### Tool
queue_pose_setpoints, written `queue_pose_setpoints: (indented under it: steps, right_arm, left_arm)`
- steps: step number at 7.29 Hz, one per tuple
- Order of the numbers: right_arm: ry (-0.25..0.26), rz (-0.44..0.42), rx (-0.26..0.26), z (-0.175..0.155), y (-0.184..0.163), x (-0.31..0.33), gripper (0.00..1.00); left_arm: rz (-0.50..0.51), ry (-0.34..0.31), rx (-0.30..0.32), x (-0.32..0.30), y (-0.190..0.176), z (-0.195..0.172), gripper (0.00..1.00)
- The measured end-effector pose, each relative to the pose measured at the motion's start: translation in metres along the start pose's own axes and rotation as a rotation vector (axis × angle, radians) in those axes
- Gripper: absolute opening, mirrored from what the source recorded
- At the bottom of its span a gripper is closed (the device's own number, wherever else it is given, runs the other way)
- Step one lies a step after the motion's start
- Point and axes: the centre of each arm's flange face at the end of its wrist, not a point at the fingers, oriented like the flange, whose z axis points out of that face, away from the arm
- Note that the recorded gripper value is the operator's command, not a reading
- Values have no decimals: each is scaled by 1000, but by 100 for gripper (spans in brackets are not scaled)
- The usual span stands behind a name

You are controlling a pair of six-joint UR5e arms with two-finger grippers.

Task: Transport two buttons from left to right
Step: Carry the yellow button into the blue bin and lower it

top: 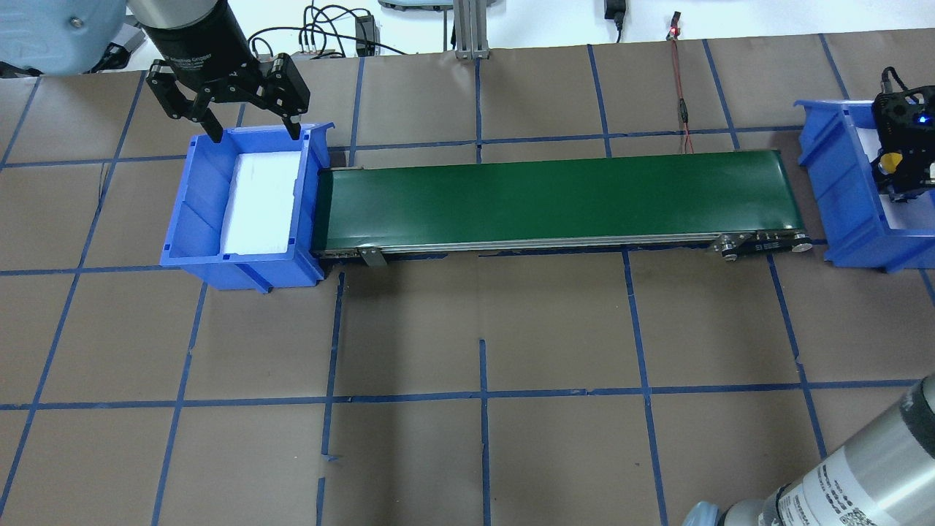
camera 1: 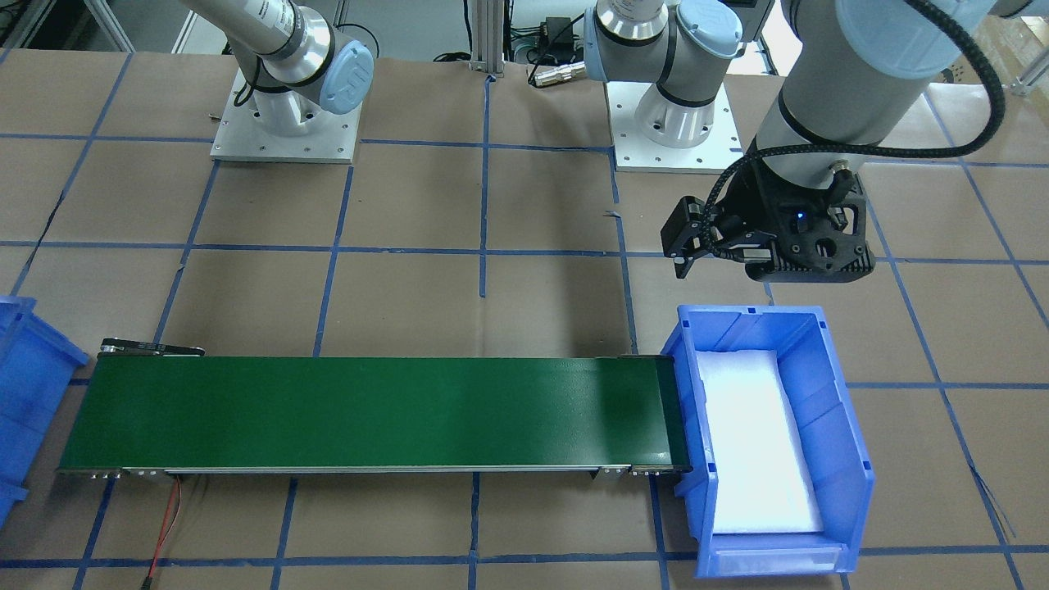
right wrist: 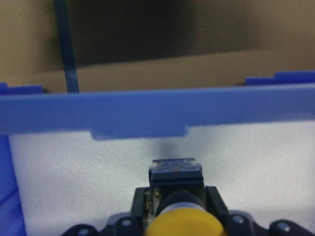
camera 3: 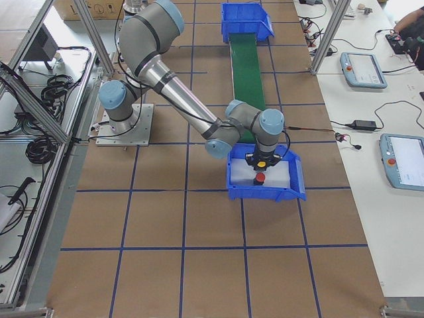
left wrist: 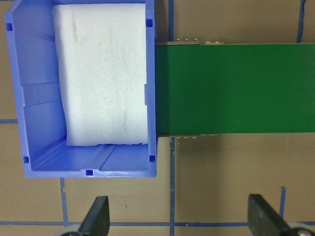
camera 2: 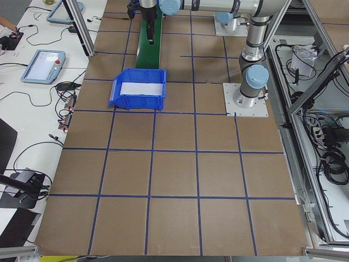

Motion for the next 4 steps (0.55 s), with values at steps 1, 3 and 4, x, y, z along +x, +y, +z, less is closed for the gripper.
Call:
queue_pose_setpoints:
  steps: [1,3,4]
  right_arm:
    - [2,0,-1,-3,0,0,100]
    - [11,12,-9,-50,-9,-7,100]
    - [11,25,-9,-83,-26,-13,100]
  left_arm:
    - [0,0,1,0,0,0,100]
    - [0,0,3,0,0,-1,100]
    - [-1,0,4,0,0,-1,100]
